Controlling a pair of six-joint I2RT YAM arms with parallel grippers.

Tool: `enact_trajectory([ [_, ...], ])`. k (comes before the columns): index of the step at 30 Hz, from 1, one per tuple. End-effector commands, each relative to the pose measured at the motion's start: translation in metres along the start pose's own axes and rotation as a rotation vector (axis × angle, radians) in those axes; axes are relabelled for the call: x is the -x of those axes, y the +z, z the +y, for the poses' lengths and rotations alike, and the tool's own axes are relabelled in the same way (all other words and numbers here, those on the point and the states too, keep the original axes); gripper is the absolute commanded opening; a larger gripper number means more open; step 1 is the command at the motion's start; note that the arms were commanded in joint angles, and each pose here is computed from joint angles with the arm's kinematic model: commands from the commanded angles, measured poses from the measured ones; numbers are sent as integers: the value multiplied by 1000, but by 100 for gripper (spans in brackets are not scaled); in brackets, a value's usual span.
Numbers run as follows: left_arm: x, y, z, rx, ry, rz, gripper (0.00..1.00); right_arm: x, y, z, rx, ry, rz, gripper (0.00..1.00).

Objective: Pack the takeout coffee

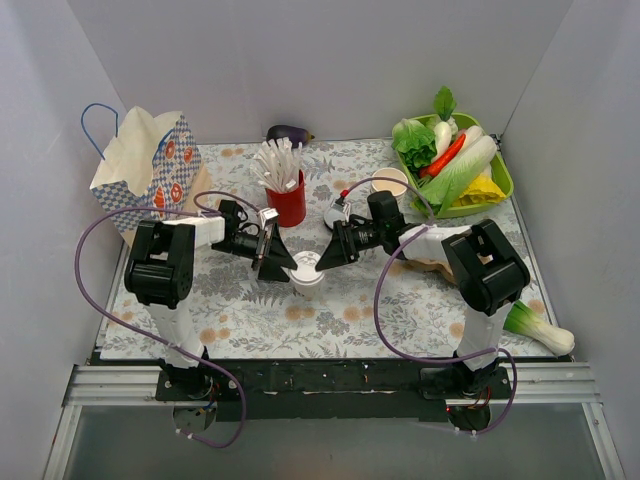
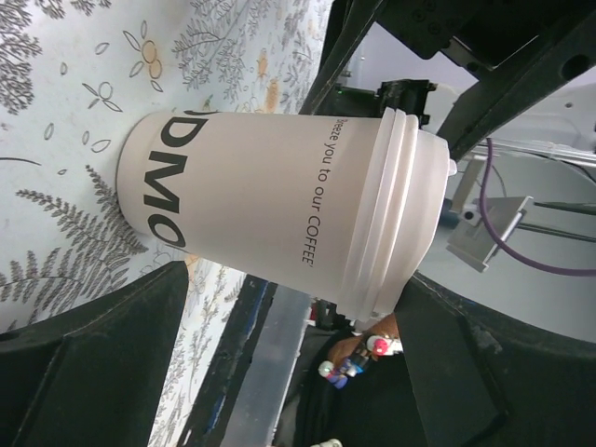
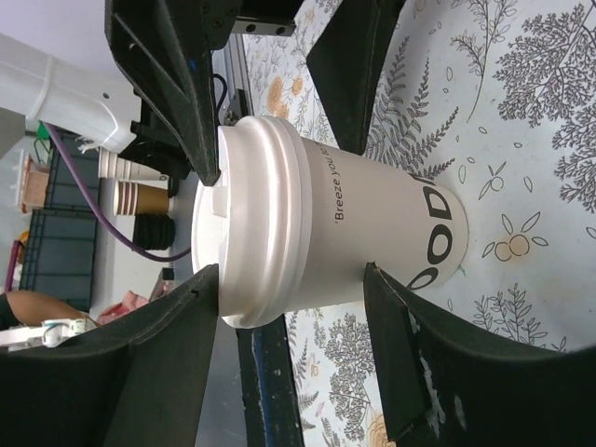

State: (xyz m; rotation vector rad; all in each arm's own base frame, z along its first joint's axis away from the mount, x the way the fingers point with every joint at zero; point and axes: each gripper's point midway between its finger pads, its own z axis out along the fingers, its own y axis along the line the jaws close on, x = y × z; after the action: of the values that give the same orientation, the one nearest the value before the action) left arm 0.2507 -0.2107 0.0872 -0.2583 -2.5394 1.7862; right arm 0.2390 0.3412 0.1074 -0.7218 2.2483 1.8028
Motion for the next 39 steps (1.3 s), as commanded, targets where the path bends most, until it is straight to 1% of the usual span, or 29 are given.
enact_trajectory([
  [1,1,6,52,143,-10,-22,87,-42,2,-37,-59,-31,52,63],
  [3,2,8,58,149,-22,-23,86,-44,1,-48,-100,-32,49,63],
  [4,2,9,61,154,-42,-23,85,-41,2,-51,-119,-80,53,62],
  [5,5,10,66,171,-32,-34,85,-47,1,-58,-156,-52,77,62],
  [7,6,10,69,187,-36,-42,85,-46,-2,-79,-271,-75,87,61],
  [10,6,10,74,204,-41,-45,84,-54,-3,-84,-289,-50,108,61],
  [12,5,9,70,196,-35,-48,85,-53,-3,-76,-256,-60,104,63],
  [13,5,9,66,181,-26,-53,85,-53,-2,-72,-234,-71,102,65],
  [14,9,7,54,150,13,-66,85,-50,-3,-62,-201,-83,96,67],
  [15,8,6,41,95,30,-67,87,-50,-2,-46,-126,-97,102,69],
  [16,10,5,30,61,57,-73,89,-45,-1,-36,-80,-122,93,75],
  [18,14,-1,3,-3,141,-92,92,-35,-4,-9,7,-152,84,81],
  [19,17,-3,-2,-6,169,-102,95,-29,-4,-2,24,-165,73,86],
  [22,21,-7,-12,-5,207,-116,98,-14,-5,14,57,-162,47,91],
  [23,21,-7,-13,-4,201,-116,98,-11,-5,16,60,-152,40,91],
  [24,21,-6,-13,-5,189,-114,98,-10,-4,18,60,-110,33,91],
  [30,27,-8,-16,31,186,-133,98,-2,-2,16,51,-69,13,91],
  [31,29,-9,-17,34,184,-139,98,-3,-2,16,45,-40,9,91],
  [33,28,-9,-22,19,181,-135,98,1,-2,17,49,-32,-10,91],
  [35,24,-7,-28,-5,182,-122,98,1,-2,15,41,22,-13,92],
  [39,10,-3,-33,-18,198,-92,98,4,0,9,22,69,-29,94],
])
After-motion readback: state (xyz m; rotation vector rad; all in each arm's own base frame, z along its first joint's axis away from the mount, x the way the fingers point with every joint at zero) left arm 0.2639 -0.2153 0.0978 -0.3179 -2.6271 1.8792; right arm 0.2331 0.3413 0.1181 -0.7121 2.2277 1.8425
